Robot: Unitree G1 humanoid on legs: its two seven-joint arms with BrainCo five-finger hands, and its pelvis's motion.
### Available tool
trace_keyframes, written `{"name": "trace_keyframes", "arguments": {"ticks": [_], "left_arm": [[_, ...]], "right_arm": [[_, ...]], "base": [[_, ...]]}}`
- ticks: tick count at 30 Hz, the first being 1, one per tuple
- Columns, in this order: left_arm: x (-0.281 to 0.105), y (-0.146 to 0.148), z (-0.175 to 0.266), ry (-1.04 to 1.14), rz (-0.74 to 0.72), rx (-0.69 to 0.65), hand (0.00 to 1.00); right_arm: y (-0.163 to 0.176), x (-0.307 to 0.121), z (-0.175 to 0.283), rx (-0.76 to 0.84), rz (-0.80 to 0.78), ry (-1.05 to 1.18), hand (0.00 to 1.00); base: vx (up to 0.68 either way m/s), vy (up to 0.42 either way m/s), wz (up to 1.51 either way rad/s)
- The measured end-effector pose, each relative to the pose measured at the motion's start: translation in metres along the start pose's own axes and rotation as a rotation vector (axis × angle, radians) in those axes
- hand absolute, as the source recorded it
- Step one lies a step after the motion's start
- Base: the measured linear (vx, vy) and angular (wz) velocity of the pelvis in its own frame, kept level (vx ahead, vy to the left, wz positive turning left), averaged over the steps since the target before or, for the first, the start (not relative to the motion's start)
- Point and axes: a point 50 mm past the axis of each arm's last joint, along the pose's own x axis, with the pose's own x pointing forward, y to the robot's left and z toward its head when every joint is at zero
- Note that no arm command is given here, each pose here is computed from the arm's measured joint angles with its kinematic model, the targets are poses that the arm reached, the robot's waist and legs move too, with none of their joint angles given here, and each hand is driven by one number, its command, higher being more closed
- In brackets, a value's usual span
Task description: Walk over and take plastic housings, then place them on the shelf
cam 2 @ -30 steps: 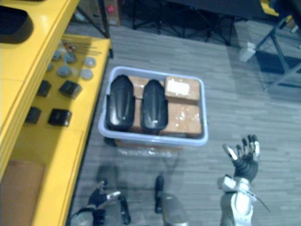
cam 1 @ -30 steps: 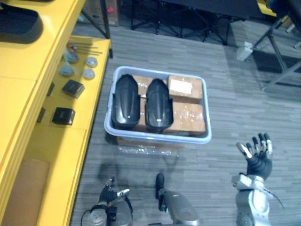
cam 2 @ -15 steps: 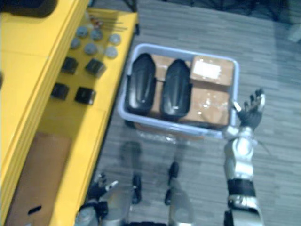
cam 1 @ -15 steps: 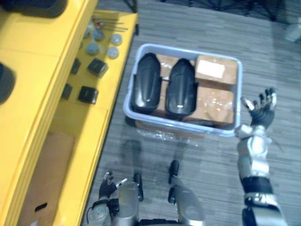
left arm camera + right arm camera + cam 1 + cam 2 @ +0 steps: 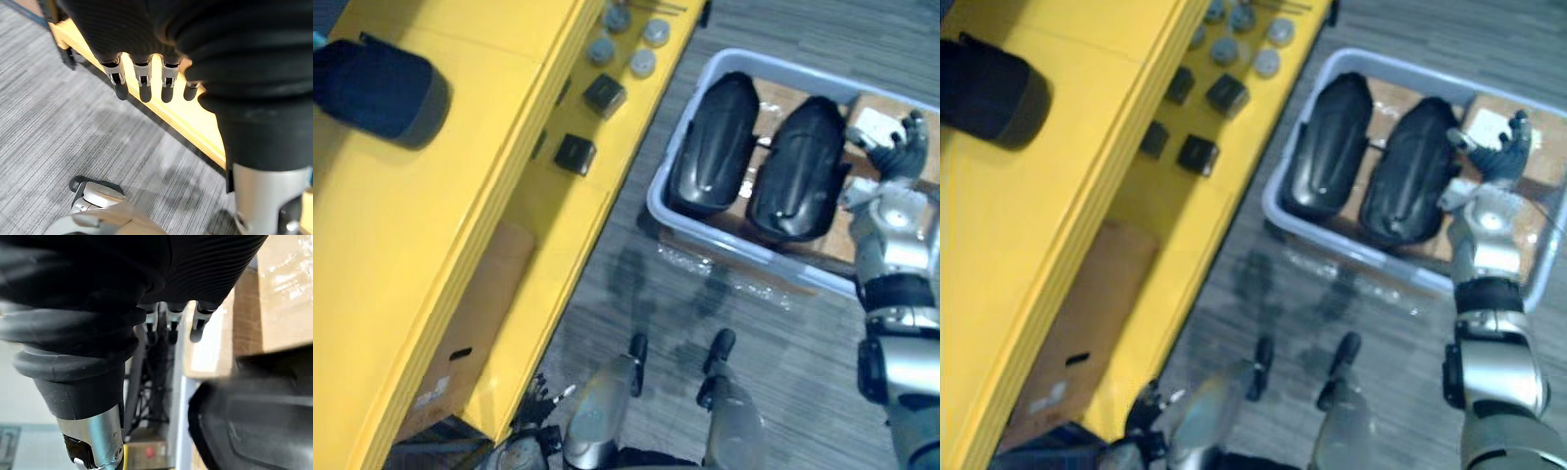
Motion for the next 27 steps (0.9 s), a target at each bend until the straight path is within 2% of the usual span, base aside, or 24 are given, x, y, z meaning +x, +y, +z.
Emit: {"name": "trace_keyframes", "arguments": {"ticks": [13, 27], "left_arm": [[-0.003, -0.009, -0.01, 0.034, -0.032, 0.006, 0.0], [-0.003, -0.018, -0.018, 0.076, -0.059, 0.018, 0.0]], "right_arm": [[-0.037, 0.007, -0.009, -0.088, -0.321, 0.122, 0.0], [-0.051, 0.011, -0.02, -0.192, -0.236, 0.194, 0.0]], "base": [[-0.03, 0.01, 0.01], [0.0, 0.0, 0.0]]}}
